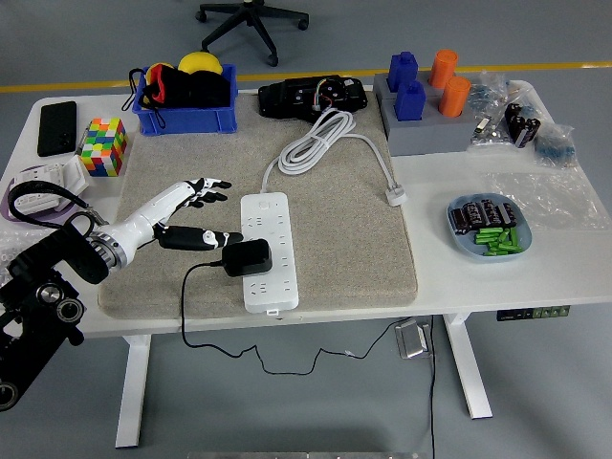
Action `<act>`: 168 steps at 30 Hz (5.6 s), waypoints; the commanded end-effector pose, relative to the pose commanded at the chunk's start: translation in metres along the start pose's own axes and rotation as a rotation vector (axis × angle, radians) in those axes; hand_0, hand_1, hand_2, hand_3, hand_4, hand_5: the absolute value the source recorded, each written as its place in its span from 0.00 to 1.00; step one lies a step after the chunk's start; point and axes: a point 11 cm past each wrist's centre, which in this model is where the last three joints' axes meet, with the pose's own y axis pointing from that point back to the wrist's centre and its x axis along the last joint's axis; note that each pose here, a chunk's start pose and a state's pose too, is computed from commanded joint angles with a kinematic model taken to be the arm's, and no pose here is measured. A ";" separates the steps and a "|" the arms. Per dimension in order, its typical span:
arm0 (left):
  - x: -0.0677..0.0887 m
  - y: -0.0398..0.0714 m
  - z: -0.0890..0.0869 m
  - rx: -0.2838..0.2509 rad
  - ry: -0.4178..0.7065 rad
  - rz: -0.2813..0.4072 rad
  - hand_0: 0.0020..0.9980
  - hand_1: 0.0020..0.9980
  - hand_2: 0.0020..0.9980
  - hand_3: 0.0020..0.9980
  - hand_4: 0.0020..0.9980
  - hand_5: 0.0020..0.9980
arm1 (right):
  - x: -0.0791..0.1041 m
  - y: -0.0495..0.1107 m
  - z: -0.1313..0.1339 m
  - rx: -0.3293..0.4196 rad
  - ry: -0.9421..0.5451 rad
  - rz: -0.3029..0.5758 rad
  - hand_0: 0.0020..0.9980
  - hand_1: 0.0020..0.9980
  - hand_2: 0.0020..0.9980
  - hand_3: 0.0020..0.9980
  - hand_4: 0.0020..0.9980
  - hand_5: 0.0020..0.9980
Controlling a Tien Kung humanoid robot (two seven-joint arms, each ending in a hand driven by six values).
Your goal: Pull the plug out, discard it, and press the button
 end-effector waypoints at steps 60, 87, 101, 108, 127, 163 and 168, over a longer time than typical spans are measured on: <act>-0.005 -0.021 0.002 -0.005 0.013 0.070 0.41 0.32 0.35 0.52 0.66 0.00 | 0.000 0.000 -0.001 0.002 0.006 0.000 0.76 0.71 0.72 0.73 0.77 0.65; 0.027 -0.022 -0.069 0.202 0.043 0.175 0.63 0.58 0.57 0.62 0.75 0.00 | 0.001 0.000 0.001 -0.002 0.009 0.002 0.76 0.71 0.72 0.73 0.77 0.65; 0.031 -0.021 -0.066 0.198 0.048 0.171 0.68 0.73 0.71 0.85 0.92 0.00 | 0.000 0.000 0.002 -0.005 0.007 0.000 0.76 0.71 0.72 0.73 0.77 0.65; 0.044 -0.020 -0.039 0.125 0.066 0.199 0.50 0.59 0.60 0.85 0.82 0.00 | 0.001 0.000 0.003 -0.006 0.006 0.001 0.76 0.71 0.72 0.73 0.78 0.65; 0.008 -0.066 0.039 -0.005 -0.098 -0.010 0.06 0.06 0.12 0.81 0.07 0.00 | -0.002 0.000 0.004 -0.009 0.001 -0.004 0.76 0.71 0.72 0.73 0.78 0.64; -0.008 -0.092 0.014 0.239 -0.297 -0.140 0.05 0.04 0.12 0.78 0.00 0.00 | 0.000 0.000 0.003 -0.009 0.006 -0.002 0.76 0.71 0.72 0.73 0.77 0.65; -0.008 -0.092 0.014 0.244 -0.301 -0.145 0.05 0.04 0.12 0.78 0.00 0.00 | 0.000 0.000 0.002 -0.007 0.008 -0.002 0.76 0.71 0.72 0.73 0.77 0.65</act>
